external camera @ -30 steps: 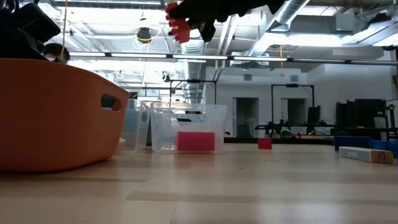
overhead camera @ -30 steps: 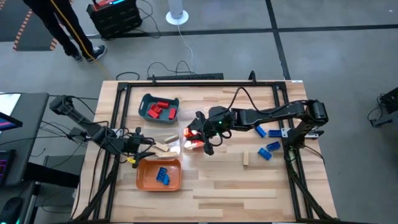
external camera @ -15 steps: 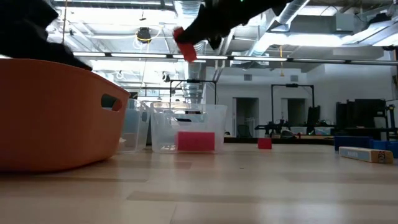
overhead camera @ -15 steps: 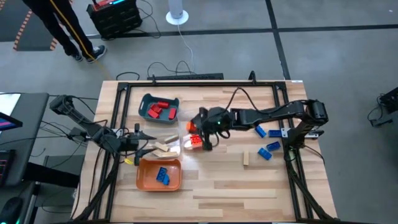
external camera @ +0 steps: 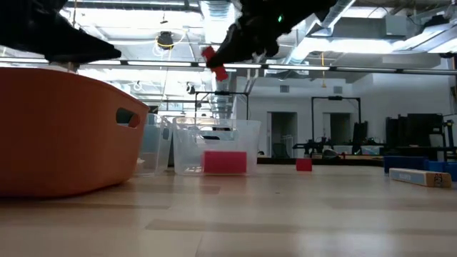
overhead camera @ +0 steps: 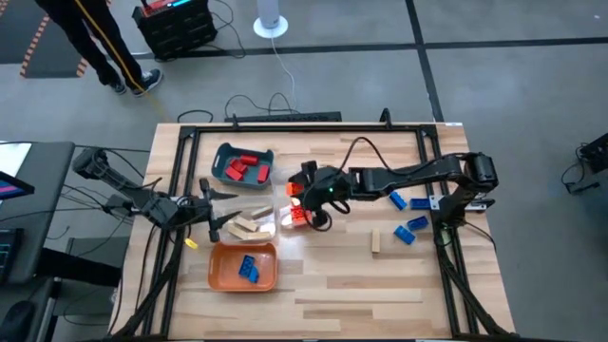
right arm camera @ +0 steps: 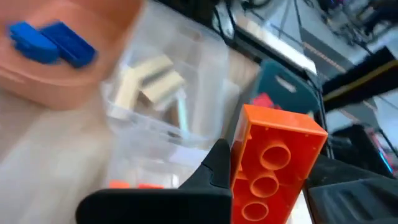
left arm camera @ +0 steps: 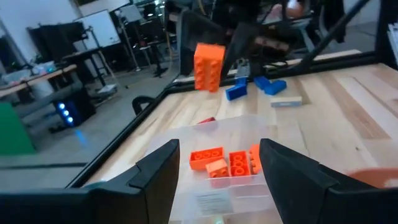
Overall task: Sort blocks
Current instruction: Put the orange game piece into the right transparent bin
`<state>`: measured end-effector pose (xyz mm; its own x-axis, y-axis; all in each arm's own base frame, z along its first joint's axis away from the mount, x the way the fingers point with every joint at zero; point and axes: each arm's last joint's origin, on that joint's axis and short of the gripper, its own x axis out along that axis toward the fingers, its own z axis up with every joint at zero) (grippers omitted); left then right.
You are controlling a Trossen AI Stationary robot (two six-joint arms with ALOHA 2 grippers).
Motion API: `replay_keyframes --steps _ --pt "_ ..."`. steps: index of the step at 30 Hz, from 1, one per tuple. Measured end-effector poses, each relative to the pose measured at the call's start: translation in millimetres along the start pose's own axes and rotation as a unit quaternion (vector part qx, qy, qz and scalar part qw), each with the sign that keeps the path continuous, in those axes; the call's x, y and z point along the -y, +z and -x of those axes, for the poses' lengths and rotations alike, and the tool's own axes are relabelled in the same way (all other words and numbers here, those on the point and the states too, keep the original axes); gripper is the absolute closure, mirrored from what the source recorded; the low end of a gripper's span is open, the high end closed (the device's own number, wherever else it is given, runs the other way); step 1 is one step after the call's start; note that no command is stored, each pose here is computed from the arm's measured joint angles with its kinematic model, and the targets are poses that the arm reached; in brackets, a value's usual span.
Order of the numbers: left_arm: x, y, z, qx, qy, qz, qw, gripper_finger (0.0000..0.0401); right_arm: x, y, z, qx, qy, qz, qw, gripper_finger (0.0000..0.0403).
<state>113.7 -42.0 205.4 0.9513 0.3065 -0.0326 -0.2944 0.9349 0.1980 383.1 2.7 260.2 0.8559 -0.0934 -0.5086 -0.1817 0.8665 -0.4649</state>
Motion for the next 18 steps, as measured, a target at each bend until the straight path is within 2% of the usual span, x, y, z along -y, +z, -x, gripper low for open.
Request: replay_keyframes --steps 5,9,14,18 --pt "-7.0 -0.5 -5.3 -0.003 0.032 0.025 0.999 0.0184 7.0 -9.4 -13.0 -0.025 -0.004 -0.026 0.999 0.0403" --pt "-11.4 -0.9 -10.0 0.000 0.020 0.043 0.999 0.0184 12.8 -14.3 -30.1 -0.086 0.016 -0.072 0.994 0.0403" --pt "-11.4 -2.6 -11.5 -0.005 -0.004 0.059 0.998 0.0184 13.5 -8.8 -50.1 -0.190 0.058 -0.112 0.974 0.0390" --pt "-11.0 -3.6 -11.5 -0.009 -0.008 0.064 0.998 0.0184 12.8 -7.3 -64.8 -0.257 0.095 -0.135 0.952 0.0356"
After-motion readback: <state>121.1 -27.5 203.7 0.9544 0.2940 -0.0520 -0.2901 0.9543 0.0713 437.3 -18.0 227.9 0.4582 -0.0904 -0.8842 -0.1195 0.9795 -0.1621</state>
